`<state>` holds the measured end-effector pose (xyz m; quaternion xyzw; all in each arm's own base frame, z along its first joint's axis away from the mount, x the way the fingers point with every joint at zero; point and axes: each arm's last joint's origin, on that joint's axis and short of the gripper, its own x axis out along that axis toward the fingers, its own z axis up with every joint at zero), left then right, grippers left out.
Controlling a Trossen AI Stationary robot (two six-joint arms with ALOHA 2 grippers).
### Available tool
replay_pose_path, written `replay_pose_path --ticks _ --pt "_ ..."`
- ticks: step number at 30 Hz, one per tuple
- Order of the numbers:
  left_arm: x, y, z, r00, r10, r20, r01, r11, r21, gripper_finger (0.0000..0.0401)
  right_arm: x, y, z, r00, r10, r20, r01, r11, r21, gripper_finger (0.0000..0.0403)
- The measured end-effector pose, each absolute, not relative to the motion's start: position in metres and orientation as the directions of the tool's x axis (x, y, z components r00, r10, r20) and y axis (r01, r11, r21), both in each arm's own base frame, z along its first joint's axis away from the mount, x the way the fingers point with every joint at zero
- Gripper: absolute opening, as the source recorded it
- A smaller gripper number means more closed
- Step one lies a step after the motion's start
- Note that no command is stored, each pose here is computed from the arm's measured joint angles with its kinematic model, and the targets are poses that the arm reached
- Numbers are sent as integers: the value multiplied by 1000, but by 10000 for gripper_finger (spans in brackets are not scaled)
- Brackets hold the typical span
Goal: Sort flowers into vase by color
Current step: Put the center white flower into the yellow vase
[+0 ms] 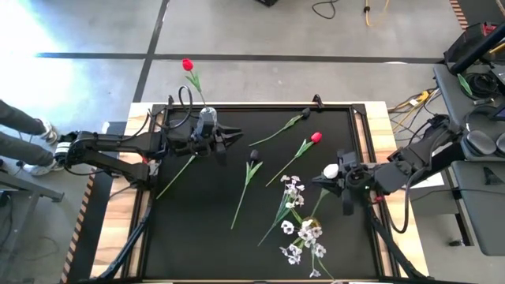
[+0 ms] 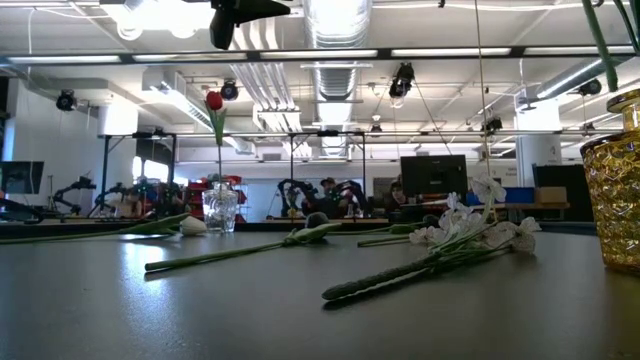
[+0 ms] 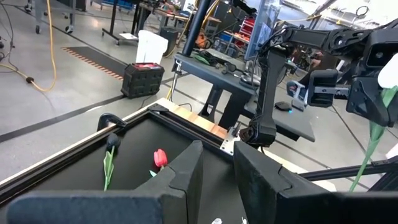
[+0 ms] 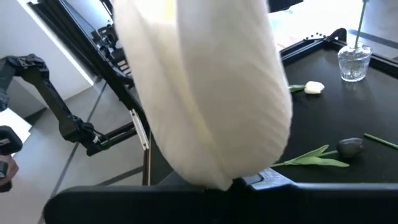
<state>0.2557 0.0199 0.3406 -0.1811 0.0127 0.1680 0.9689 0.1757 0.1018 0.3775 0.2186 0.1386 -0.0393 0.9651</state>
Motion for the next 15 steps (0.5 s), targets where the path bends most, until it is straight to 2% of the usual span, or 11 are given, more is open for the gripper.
replay_pose_path --ticks 15 --pt "256 20 345 944 320 -76 -326 881 -342 75 176 103 379 936 -11 -353 164 898 407 9"
